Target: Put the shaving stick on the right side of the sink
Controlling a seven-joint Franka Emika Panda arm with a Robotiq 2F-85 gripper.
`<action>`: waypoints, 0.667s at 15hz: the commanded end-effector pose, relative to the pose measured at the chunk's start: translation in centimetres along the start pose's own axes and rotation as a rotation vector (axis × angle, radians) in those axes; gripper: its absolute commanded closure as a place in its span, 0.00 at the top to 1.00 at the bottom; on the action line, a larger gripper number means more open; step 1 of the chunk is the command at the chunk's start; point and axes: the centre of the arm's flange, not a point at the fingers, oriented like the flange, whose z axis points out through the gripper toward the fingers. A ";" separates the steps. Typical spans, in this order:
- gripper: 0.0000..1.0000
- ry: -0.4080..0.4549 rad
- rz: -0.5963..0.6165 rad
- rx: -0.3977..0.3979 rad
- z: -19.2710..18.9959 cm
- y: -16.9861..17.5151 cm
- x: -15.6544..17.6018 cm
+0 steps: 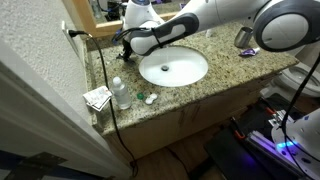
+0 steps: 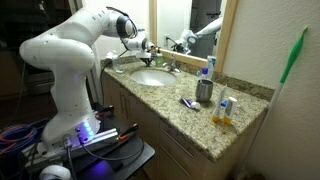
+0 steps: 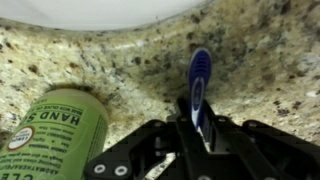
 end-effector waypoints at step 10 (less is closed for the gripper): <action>0.04 -0.305 -0.043 0.090 -12.4 -0.8 -6.3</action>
